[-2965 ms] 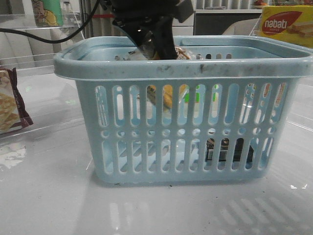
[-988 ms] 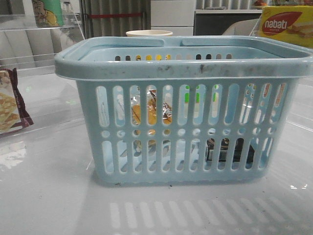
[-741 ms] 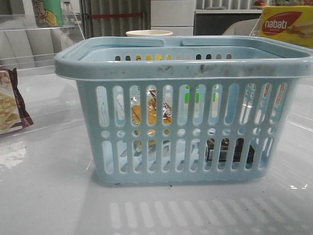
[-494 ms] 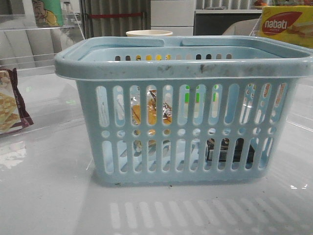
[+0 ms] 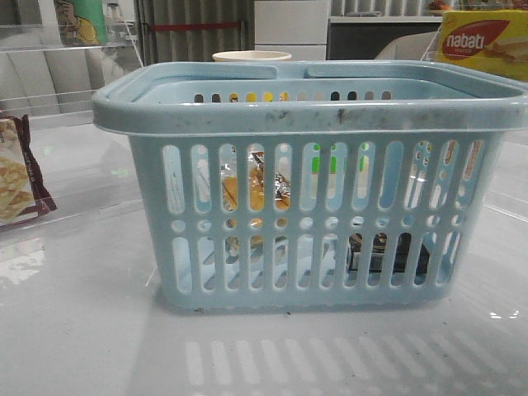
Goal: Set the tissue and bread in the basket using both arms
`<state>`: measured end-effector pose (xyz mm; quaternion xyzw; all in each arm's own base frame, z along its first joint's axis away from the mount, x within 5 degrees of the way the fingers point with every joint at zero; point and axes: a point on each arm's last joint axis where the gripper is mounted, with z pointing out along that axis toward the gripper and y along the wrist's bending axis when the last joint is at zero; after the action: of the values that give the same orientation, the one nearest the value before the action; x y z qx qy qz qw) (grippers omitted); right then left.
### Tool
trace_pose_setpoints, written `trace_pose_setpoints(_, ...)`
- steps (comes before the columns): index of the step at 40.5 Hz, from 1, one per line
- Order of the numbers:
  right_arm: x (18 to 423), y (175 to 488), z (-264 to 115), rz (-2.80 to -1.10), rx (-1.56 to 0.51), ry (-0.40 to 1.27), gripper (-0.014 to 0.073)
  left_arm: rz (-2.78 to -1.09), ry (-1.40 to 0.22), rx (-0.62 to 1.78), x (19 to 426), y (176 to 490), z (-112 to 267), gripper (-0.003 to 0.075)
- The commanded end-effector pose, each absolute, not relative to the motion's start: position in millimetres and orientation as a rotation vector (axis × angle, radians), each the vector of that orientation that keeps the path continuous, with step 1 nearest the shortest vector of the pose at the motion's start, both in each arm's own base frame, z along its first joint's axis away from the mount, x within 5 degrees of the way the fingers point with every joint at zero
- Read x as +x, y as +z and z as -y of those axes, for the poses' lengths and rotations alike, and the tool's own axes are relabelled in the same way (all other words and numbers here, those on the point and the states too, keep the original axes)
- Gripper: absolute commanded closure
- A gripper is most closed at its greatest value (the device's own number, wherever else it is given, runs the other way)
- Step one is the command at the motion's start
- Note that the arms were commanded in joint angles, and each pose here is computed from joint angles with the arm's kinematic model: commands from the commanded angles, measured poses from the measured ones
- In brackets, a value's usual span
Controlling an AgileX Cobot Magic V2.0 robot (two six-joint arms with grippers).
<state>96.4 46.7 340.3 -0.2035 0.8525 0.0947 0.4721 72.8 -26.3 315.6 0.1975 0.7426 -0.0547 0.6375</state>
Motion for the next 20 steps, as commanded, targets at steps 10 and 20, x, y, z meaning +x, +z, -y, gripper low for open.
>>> trace_pose_setpoints(10,99,354,-48,-1.991,-0.489,0.234,0.0538,-1.467,-0.027,0.18,55,261,8,0.0629)
trace_pose_setpoints(20,99,354,-48,-1.991,-0.489,0.234,0.0538,-1.359,-0.043,0.105,52,227,5,0.0629)
